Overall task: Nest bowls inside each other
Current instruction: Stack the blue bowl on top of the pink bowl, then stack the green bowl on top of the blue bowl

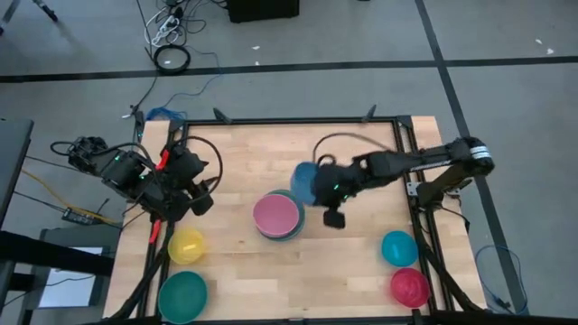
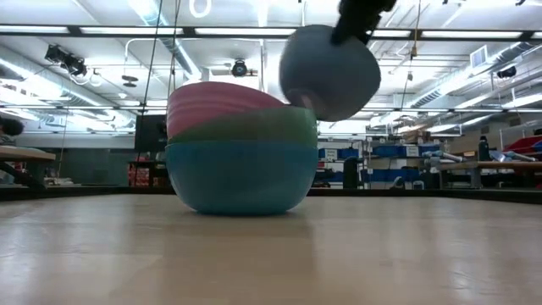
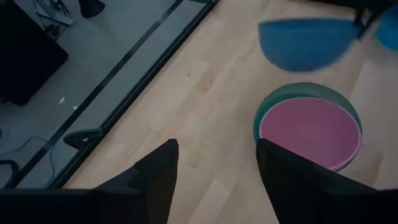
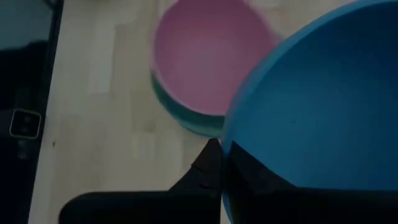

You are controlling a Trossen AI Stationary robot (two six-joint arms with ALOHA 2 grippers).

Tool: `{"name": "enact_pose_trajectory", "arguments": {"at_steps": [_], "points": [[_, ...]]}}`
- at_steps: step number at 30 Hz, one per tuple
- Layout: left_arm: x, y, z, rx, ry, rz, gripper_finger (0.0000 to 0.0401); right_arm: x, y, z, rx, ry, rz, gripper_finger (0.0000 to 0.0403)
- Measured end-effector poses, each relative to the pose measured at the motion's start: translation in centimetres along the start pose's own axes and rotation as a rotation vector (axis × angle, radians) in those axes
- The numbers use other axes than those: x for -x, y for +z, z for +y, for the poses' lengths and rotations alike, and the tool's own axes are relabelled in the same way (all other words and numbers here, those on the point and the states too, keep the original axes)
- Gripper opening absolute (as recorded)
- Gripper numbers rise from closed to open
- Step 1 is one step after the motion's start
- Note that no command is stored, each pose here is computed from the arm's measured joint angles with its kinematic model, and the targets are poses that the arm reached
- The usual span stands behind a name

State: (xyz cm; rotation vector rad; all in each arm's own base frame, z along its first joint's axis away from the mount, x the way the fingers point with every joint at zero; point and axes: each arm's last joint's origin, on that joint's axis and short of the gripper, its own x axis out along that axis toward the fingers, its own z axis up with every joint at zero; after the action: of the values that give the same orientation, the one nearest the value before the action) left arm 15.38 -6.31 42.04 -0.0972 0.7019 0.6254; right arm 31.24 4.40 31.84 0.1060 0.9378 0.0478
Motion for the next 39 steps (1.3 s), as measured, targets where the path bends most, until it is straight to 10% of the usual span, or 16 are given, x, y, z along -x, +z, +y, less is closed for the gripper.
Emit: {"name": "enact_pose_trajectory", "arguments": {"at_steps": [20, 32, 39], "points": [[-1.4, -4.6, 2.9, 0.072, -0.014, 0.112, 0.0223, -9.0, 6.1, 4.5, 0.152, 0.127, 0.09, 0.0006], [-3.3, -7.7, 1.3, 0.091, -0.145, 0.361, 0.0223, -6.5, 6.9, 4.3, 0.104, 0.122, 0.006, 0.0241], [-3.8, -8.5, -4.8, 0.087, -0.409, 0.478, 0.0223, 2.9, 7.8, 1.2, 0.062, -0.091, -0.216, 0.0302]]}}
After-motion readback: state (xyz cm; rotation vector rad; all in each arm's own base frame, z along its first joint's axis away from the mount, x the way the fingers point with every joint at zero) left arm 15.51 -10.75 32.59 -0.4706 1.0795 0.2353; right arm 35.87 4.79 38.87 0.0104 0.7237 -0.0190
